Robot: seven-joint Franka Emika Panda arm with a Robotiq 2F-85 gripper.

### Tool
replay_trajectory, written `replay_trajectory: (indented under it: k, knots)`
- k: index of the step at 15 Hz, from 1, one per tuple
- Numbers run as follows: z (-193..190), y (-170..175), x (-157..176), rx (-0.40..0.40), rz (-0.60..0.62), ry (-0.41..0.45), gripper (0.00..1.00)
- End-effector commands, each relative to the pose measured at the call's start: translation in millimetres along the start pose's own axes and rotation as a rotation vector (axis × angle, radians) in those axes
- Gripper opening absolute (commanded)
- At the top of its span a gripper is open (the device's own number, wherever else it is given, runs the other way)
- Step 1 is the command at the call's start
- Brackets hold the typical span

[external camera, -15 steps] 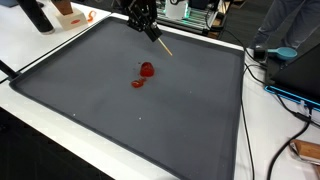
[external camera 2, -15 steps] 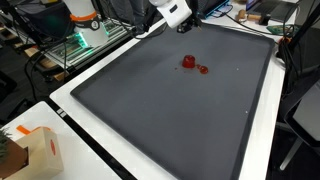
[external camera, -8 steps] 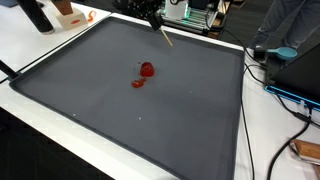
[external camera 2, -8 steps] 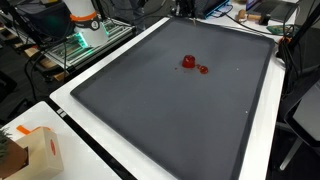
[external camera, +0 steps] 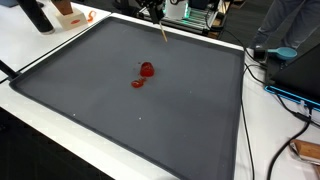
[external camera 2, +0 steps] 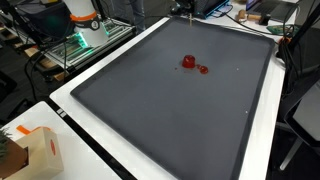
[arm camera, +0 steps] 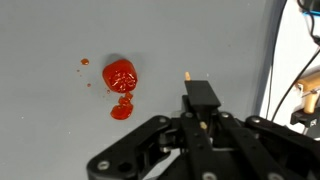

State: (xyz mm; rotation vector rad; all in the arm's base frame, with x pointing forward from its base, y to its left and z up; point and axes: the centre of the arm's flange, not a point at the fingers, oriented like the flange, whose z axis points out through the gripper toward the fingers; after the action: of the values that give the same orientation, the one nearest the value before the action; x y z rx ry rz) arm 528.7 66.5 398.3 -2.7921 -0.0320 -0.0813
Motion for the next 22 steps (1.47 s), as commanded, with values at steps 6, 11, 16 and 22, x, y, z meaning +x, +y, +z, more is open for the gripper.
replay_trajectory:
  k: [6,11,16,22]
  knots:
    - [-8.4,-24.8,-5.3,-0.195,-0.003,0.001,0.03]
    - [-3.8,-21.4,-1.6,-0.174,-0.004,0.016,0.13]
    - [-3.8,-21.4,-1.6,-0.174,-0.004,0.015,0.13]
    - [11.2,-29.3,5.7,-0.309,0.108,0.076,0.03]
